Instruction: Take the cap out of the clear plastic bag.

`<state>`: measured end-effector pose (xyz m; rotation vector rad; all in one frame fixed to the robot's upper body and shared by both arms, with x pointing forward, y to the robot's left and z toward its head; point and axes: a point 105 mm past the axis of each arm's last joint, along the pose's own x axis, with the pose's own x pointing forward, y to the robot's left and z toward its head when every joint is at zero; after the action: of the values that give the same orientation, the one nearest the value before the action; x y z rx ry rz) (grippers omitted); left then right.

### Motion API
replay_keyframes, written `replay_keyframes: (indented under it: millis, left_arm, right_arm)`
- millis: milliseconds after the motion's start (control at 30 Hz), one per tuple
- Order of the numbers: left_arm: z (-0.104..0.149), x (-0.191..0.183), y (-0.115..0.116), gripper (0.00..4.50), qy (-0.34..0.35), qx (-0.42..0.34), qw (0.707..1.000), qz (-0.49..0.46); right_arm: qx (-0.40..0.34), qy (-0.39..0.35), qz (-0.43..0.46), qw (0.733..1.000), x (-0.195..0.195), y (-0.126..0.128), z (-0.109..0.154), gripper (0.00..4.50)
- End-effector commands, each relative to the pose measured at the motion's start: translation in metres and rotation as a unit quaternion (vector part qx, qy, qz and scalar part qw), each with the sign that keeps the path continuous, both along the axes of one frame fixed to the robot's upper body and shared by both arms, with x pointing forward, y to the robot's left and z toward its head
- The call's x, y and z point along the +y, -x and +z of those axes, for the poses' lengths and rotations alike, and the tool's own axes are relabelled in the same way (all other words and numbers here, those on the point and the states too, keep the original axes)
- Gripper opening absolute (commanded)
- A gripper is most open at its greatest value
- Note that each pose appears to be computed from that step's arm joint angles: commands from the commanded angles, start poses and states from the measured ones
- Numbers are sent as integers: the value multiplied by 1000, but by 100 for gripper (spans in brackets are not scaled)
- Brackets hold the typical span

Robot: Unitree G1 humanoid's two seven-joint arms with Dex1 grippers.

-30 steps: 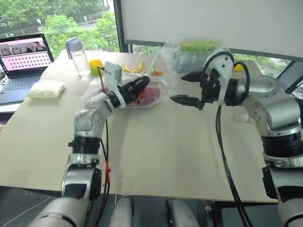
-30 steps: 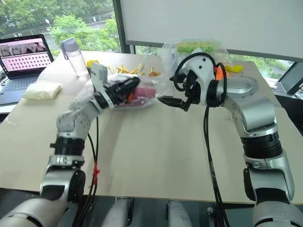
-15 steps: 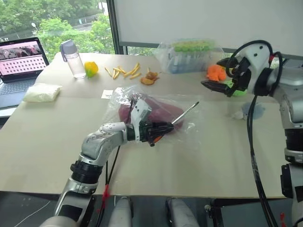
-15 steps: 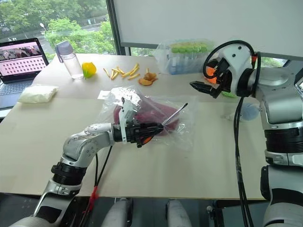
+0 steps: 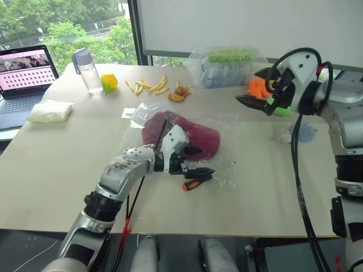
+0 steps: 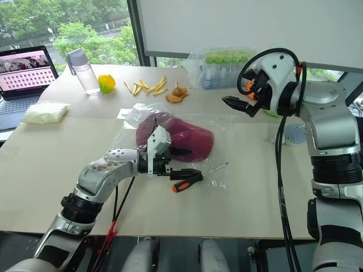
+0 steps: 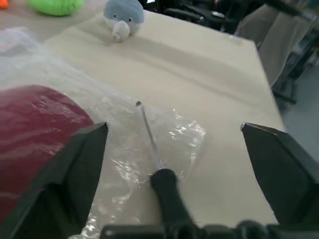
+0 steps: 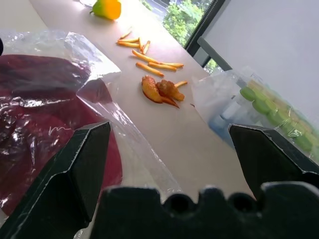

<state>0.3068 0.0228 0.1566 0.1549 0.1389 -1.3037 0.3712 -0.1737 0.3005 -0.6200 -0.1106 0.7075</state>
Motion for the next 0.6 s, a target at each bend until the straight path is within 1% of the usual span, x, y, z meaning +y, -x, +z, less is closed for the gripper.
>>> replay_keyframes:
  millis: [33,100,167,267,333,400,433,500,600]
  left_arm:
    - [15,-1,5,440,11,-31,999,-17]
    - [16,2,15,440,1,-29,999,-45]
    - [8,6,26,440,-34,-24,996,-77]
    - [3,6,33,440,-48,-13,995,-90]
    - [-6,5,40,440,-70,-3,992,-102]
    - [-12,5,42,440,-89,1,991,-96]
    - [-16,7,37,440,-103,3,992,-78]
    - [-29,12,30,440,-131,15,990,-46]
    - [-46,15,30,440,-164,27,986,-31]
  right_arm:
    - [-32,-8,-7,999,-6,7,17,450]
    - [-30,-9,-7,999,-6,7,16,450]
    - [-29,-9,-6,1000,-5,7,15,450]
    - [-28,-11,-5,1000,-3,6,15,450]
    - [-28,-12,-4,1000,-2,5,14,450]
    - [-27,-12,-3,1000,-2,5,14,450]
    - [-27,-13,-4,1000,-2,5,14,450]
    - [-26,-12,-5,1000,-3,5,13,450]
    - [-26,-12,-6,1000,-3,5,13,450]
